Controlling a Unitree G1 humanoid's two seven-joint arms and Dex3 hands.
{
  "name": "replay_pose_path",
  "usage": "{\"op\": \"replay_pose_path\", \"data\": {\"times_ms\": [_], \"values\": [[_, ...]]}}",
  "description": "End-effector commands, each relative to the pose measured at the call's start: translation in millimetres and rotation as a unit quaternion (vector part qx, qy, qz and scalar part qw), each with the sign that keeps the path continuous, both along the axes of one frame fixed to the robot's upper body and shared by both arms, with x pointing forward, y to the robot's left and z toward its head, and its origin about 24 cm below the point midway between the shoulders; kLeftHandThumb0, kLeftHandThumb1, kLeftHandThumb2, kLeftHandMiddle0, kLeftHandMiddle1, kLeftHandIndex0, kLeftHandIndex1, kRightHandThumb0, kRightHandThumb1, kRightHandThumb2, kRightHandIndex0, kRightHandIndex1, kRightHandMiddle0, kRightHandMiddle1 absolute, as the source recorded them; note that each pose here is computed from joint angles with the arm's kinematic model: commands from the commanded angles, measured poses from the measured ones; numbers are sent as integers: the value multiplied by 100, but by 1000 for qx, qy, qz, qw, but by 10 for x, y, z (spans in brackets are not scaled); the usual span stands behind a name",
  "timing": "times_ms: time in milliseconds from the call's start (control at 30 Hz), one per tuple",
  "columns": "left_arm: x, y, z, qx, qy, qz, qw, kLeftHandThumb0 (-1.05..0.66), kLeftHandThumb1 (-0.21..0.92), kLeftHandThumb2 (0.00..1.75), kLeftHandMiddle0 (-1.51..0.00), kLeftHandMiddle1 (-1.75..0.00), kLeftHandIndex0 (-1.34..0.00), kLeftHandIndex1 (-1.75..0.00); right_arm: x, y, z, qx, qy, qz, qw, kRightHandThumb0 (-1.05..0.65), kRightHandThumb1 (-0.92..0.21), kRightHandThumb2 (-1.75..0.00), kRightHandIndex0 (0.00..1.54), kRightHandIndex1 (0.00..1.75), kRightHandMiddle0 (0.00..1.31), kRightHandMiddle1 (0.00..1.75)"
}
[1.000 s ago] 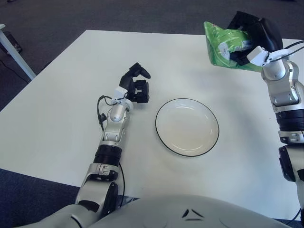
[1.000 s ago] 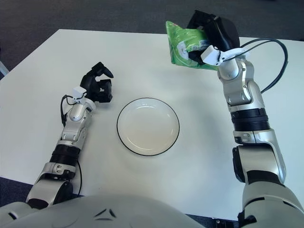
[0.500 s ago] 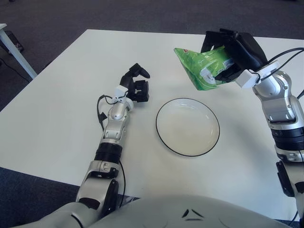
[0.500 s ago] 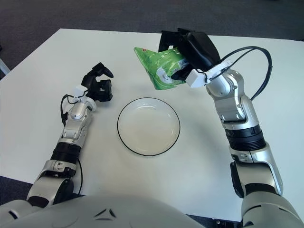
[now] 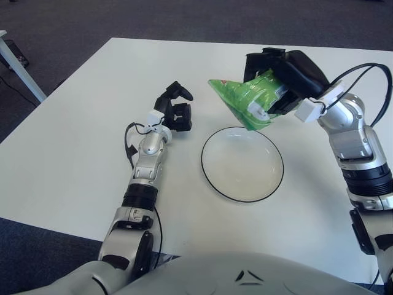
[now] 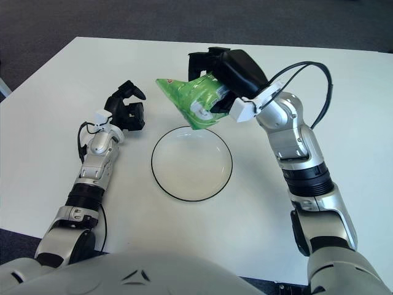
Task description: Put the snack into the plate.
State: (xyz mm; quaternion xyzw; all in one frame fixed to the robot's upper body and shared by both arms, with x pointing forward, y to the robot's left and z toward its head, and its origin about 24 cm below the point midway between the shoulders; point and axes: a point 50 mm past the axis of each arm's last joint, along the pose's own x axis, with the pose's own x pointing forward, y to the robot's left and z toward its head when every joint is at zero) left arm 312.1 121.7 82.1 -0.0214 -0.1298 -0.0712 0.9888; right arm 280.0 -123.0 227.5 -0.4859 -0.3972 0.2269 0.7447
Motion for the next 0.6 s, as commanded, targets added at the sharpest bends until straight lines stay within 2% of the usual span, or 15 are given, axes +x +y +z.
{"op": "replay_pose_path", "data": {"times_ms": [0,133,300,367,567], "values": [[-126,6,-291,-10,51,4,999,-49,29,135,-129,-175,-63,-175,-55,43,-53,-4,10,39,999,59,-5,-165,84,175,108,175],[-135,-3,-281,-12,48,2,999,-49,28,137,-129,-175,-64,-175,-142,63,-110,-3,41,71,997,60,-4,-166,85,175,109,175],[-144,-7,-275,-12,46,3,999,-49,27,137,-129,-175,-65,-175,-181,65,-123,-9,44,92,995,61,-2,-167,86,175,111,175],[-151,-6,-270,-11,47,8,999,-49,27,137,-129,-175,-65,-175,-203,78,-151,-19,63,103,992,62,-1,-169,87,175,112,175],[-166,-14,-253,-11,53,24,998,-49,27,137,-129,-175,-65,-175,-227,98,-195,-43,84,109,990,63,0,-171,89,175,114,175]]}}
